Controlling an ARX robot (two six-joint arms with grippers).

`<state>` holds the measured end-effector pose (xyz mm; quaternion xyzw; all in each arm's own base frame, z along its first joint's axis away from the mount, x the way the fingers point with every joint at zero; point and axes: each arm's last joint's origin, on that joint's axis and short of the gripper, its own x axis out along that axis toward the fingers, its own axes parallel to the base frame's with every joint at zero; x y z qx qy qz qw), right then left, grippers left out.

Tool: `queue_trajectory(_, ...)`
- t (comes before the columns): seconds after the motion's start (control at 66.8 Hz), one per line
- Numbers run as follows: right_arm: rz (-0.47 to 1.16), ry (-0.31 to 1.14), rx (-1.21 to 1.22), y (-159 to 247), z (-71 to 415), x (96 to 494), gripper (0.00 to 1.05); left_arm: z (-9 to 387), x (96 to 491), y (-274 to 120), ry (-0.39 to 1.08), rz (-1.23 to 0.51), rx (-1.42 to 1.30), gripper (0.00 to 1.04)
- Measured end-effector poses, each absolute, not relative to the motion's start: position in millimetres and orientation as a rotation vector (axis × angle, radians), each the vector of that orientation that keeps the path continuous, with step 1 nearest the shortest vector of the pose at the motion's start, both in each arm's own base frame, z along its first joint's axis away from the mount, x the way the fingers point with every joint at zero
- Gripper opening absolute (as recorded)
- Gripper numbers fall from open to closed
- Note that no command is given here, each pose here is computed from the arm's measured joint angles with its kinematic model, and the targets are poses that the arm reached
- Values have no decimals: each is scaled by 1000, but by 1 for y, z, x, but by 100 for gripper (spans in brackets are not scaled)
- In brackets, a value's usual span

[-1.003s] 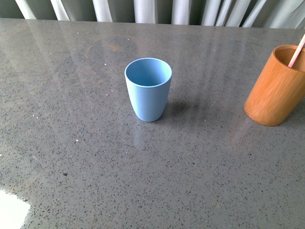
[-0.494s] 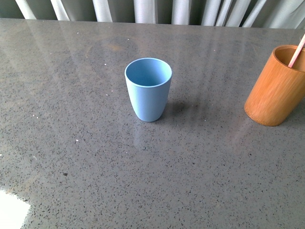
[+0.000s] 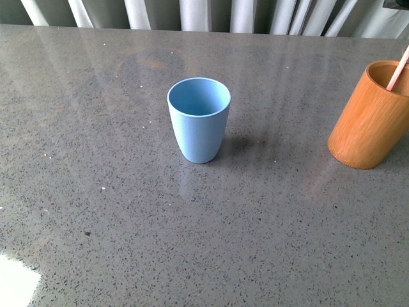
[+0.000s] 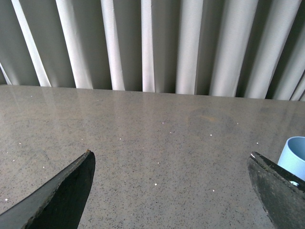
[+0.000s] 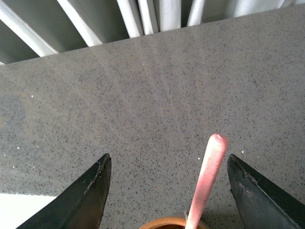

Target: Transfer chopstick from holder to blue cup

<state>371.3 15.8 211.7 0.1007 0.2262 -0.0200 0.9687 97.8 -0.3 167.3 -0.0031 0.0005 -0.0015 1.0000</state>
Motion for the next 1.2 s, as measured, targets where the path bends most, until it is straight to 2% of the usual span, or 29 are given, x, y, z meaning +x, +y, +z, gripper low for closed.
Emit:
queue_trajectory(0.329, -44, 461, 208, 16, 210, 374, 48, 167, 98, 0, 1, -3, -6, 96)
queue_trajectory(0.554, -51, 462, 209, 16, 210, 376, 12, 167, 98, 0, 1, -3, -6, 96)
queue_trajectory(0.763, -62, 465, 208, 14, 209, 376, 4, 167, 98, 0, 1, -3, -6, 96)
queue_trajectory(1.197, -54, 434, 249, 0, 221, 367, 4, 167, 98, 0, 1, -3, -6, 96)
